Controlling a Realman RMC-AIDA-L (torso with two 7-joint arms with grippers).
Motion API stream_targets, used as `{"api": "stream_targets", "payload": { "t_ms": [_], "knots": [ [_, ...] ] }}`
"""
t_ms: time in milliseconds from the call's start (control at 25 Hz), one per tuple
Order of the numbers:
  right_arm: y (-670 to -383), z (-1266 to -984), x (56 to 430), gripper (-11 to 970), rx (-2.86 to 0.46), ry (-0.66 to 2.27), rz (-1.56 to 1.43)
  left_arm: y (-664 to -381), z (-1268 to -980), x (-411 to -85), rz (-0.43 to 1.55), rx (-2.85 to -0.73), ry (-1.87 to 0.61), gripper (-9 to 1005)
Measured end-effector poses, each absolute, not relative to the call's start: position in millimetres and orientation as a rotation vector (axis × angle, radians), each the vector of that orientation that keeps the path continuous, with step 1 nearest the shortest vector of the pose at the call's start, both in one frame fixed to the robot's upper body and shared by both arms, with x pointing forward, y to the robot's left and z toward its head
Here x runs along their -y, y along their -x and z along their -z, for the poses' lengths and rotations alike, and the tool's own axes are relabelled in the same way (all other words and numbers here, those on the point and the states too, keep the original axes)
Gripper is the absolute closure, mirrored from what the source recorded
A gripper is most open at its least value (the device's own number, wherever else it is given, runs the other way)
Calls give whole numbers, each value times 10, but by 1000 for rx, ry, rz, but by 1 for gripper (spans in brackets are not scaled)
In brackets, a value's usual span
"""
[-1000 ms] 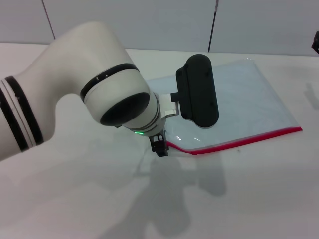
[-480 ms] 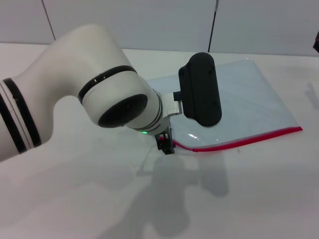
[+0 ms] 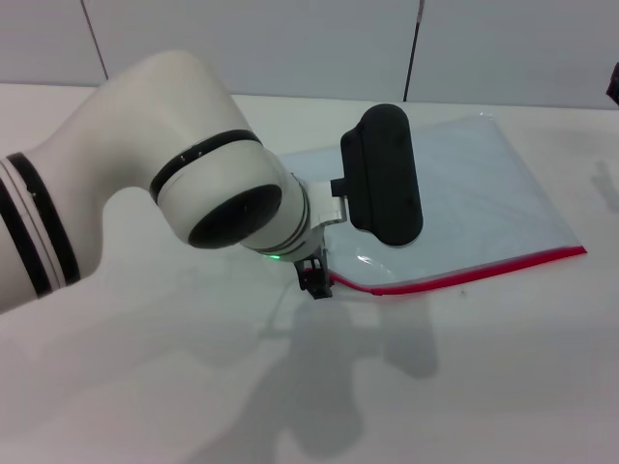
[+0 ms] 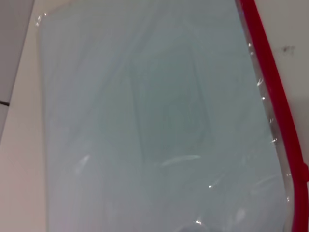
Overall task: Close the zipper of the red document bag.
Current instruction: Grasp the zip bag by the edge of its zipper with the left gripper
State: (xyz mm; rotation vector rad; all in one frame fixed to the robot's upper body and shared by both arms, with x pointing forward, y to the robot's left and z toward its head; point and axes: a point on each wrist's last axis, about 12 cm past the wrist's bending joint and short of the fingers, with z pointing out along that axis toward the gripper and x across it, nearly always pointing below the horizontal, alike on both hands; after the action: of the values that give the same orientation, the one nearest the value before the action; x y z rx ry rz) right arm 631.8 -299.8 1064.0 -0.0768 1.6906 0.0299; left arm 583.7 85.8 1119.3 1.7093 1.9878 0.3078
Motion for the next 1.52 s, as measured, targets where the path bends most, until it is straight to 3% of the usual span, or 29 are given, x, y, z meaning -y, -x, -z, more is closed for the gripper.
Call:
{"api": "stream_targets", "payload": {
  "t_ms": [240,680,880,1320,1520],
  "knots": [
    [-6320,-10642,2996,80,-1690,77,-30,-5842,-11187,-862,-311,-1990,-1710,136],
    [-6322,-10642,2994,80,-1691,77,-30,-5878,-11222,-847,-291,-1986,-1669,309],
    [-6322,-10639,2995,81,-1694,77,-29,-5876,-11217,-843,-289,-1977,-1671,428],
    [-6326,-10634,2996,81,-1702,75,-28,-5901,-11229,-848,-290,-1956,-1657,856],
    [-6326,-10634,2996,81,-1702,74,-28,-5923,-11259,-855,-323,-1940,-1644,899]
  ]
}}
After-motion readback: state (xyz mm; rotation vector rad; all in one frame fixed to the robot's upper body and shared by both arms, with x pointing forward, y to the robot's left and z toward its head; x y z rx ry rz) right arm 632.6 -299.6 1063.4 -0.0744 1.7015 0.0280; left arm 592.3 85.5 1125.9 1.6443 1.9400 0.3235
